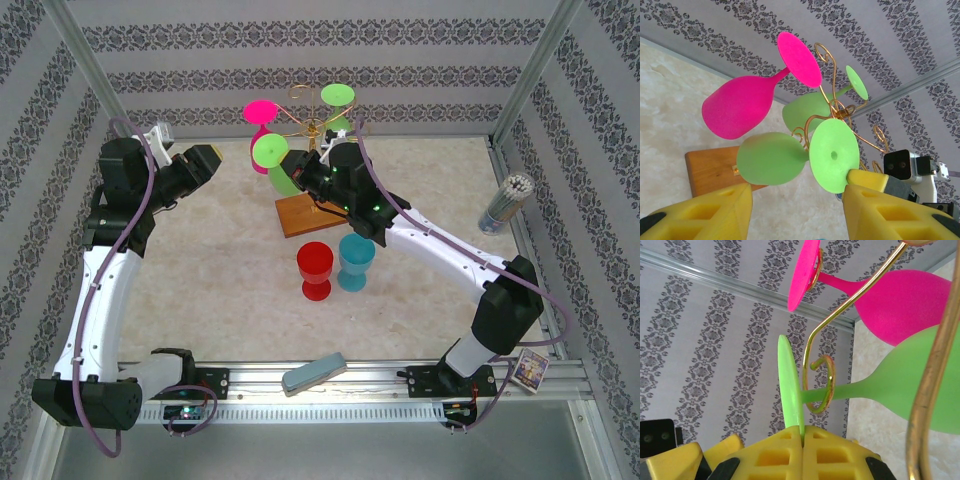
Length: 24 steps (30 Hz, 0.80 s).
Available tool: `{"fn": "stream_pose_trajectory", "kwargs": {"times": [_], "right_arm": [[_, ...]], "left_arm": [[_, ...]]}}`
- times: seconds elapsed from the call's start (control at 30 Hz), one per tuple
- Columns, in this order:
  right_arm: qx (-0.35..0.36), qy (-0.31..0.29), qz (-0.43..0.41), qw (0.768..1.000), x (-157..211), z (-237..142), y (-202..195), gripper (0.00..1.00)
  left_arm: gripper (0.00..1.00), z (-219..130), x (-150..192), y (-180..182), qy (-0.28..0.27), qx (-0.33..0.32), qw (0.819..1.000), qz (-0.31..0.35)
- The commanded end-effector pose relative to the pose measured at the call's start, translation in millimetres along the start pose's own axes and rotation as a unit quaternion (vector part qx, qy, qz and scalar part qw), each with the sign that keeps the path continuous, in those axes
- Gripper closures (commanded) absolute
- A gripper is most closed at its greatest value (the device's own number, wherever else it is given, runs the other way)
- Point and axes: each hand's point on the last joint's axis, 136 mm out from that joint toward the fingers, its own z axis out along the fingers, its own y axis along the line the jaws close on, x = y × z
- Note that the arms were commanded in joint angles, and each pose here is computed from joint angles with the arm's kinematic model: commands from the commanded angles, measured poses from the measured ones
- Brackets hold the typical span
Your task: Take the wine glass off the wine glass rack
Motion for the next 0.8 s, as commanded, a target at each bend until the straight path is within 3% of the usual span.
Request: {"fn": "stream_pose_trajectory", "kwargs": {"times": [0.0, 0.77], "right_arm": [[-0.063, -0.017, 0.001, 0.998, -14.8, -14.6, 44.5, 1.00], [-0.087, -0.029, 0.020, 0.996, -24.0, -25.7, 60.2, 1.00]], "left_arm": [[0.48, -10.0, -11.2, -5.8, -0.026, 0.006, 1.000, 0.009], [0.48, -15.1, -12.2, -9.5, -0.031, 0.009, 0.999, 0.011]]}}
